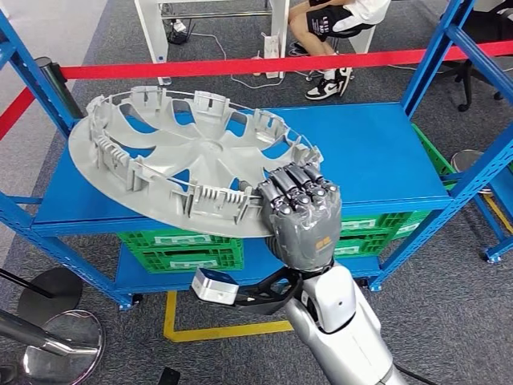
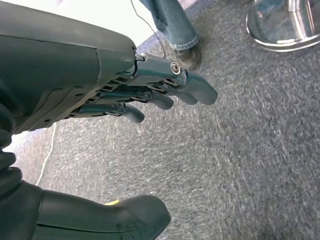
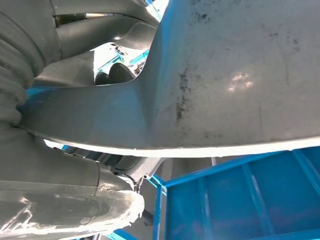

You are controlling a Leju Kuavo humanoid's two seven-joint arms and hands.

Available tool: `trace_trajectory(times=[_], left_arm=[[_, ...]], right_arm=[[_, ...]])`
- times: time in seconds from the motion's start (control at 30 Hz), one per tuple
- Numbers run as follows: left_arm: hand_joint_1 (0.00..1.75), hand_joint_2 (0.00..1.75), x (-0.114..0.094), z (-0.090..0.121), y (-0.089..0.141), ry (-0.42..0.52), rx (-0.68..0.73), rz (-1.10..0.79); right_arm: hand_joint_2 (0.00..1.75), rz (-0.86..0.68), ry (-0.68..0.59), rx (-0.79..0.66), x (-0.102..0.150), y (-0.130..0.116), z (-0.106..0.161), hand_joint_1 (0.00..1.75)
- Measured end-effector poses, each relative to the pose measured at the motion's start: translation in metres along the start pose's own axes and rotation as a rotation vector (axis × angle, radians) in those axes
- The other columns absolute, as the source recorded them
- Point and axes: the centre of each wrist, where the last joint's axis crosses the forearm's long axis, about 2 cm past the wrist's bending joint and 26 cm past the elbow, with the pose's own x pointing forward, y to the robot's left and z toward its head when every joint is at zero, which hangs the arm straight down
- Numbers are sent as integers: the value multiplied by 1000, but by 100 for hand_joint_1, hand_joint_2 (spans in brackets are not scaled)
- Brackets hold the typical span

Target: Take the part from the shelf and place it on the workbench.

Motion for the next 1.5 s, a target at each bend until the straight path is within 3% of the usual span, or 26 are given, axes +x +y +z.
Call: trace_trajectory(times=[0.3,0.5,0.83,1.5], left_arm=[[0,175,0,0,0,-12,22,0],[0,175,-2,0,1,-1,22,-3],[0,175,-2,0,0,10,19,-1],[0,175,-2,-1,2,31,19,12]], right_arm=[[175,-7,5,14,-4,0,6,175],[175,-77,-68,-22,-19,-1,8,175],[175,-77,70,-19,-49,0,27,175],[175,-90,144,1,-63,7,37,175]])
